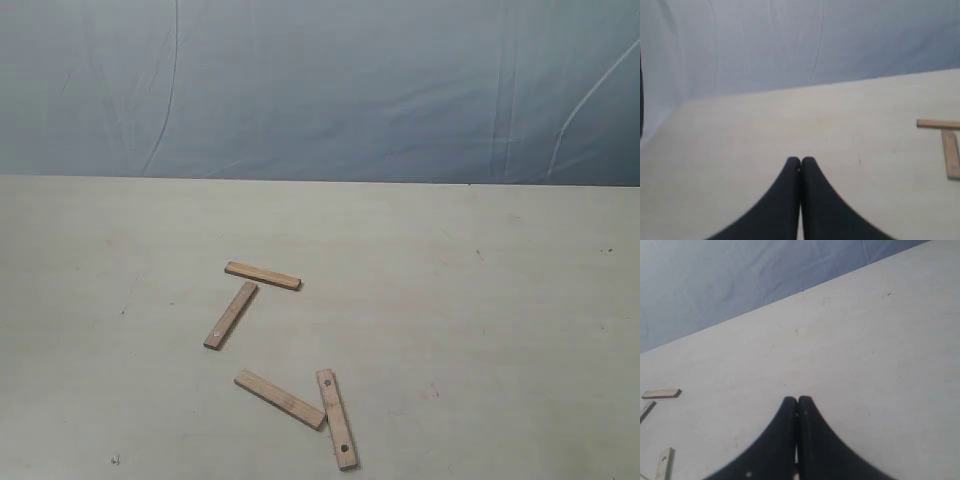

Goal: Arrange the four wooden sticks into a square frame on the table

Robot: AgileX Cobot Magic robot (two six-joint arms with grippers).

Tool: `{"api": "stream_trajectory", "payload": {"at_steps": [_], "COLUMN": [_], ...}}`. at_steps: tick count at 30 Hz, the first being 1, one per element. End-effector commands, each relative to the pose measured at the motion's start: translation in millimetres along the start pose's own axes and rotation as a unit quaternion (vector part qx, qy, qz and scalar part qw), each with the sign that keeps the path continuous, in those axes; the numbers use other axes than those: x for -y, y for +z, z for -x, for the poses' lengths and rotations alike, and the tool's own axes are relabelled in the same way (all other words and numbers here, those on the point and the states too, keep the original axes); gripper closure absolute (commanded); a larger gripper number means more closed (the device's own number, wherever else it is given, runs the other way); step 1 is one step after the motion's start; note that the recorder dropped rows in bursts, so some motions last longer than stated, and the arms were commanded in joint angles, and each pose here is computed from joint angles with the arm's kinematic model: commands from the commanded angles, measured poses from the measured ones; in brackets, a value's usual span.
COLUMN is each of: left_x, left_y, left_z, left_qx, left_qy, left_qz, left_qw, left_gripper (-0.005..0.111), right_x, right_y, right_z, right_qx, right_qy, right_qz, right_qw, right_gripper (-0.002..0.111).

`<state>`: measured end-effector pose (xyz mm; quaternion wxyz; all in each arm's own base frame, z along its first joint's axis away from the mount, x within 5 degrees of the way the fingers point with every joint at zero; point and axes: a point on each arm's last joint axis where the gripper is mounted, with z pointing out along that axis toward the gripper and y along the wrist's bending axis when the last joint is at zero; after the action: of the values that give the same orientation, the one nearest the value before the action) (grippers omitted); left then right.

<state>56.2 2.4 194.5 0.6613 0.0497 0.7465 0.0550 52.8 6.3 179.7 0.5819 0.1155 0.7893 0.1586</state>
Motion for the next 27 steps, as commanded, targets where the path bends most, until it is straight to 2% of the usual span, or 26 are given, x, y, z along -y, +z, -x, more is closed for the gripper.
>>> {"api": "stream_trajectory", "payload": {"at_steps": [1, 3, 4, 6, 8, 9, 11, 13, 15, 17, 19, 21, 23, 25, 27], "left_x": [1.9, 1.8, 0.9, -0.8, -1.2, -1.7, -3.4, -7.4, -9.8, -10.9, -10.9, -11.1, -12.8, -16.7, -19.6], "left_y": [-3.9, -9.1, -12.6, -19.5, -24.9, -29.0, -37.2, -50.4, -54.7, -53.0, -43.3, -23.2, 0.3, 33.1, 65.6], "left_z": [25.1, 38.8, 45.5, 55.8, 62.1, 66.1, 76.1, 102.2, 126.9, 151.9, 177.1, 195.7, 211.5, 217.0, 213.4], "left_qx": [0.14, 0.219, 0.258, 0.317, 0.351, 0.377, 0.424, 0.462, 0.469, 0.461, 0.44, 0.396, 0.328, 0.226, 0.117], "left_qy": [0.003, -0.037, -0.077, -0.212, -0.297, -0.304, -0.287, -0.266, -0.246, -0.222, -0.191, -0.167, -0.129, -0.082, -0.079], "left_qz": [-0.011, -0.02, -0.027, -0.07, -0.112, -0.123, -0.127, -0.127, -0.125, -0.126, -0.125, -0.118, -0.096, -0.058, -0.027], "left_qw": [0.99, 0.975, 0.963, 0.922, 0.881, 0.866, 0.849, 0.836, 0.839, 0.85, 0.868, 0.895, 0.931, 0.969, 0.99], "left_gripper": [0.107, 0.107, 0.107, 0.107, 0.107, 0.107, 0.107, 0.107, 0.107, 0.107, 0.107, 0.107, 0.107, 0.107, 0.107], "right_x": [-0.6, -0.6, -0.6, -0.6, -0.6, -0.6, -0.6, -0.6, -0.6, -0.6, -0.6, -0.6, -0.6, -0.6, -0.6], "right_y": [-0.3, -0.3, -0.3, -0.3, -0.3, -0.3, -0.3, -0.3, -0.3, -0.3, -0.3, -0.3, -0.3, -0.3, -0.3], "right_z": [1.2, 1.2, 1.2, 1.2, 1.2, 1.2, 1.2, 1.2, 1.2, 1.2, 1.2, 1.2, 1.2, 1.2, 1.2], "right_qx": [0.003, 0.003, 0.003, 0.003, 0.003, 0.003, 0.003, 0.003, 0.003, 0.003, 0.003, 0.003, 0.003, 0.003, 0.003], "right_qy": [-0.004, -0.004, -0.004, -0.004, -0.004, -0.004, -0.004, -0.004, -0.004, -0.004, -0.004, -0.004, -0.004, -0.004, -0.004], "right_qz": [0.003, 0.003, 0.003, 0.003, 0.003, 0.003, 0.003, 0.003, 0.003, 0.003, 0.003, 0.003, 0.003, 0.003, 0.003], "right_qw": [1.0, 1.0, 1.0, 1.0, 1.0, 1.0, 1.0, 1.0, 1.0, 1.0, 1.0, 1.0, 1.0, 1.0, 1.0], "right_gripper": [0.109, 0.109, 0.109, 0.109, 0.109, 0.109, 0.109, 0.109, 0.109, 0.109, 0.109, 0.109, 0.109, 0.109, 0.109]}}
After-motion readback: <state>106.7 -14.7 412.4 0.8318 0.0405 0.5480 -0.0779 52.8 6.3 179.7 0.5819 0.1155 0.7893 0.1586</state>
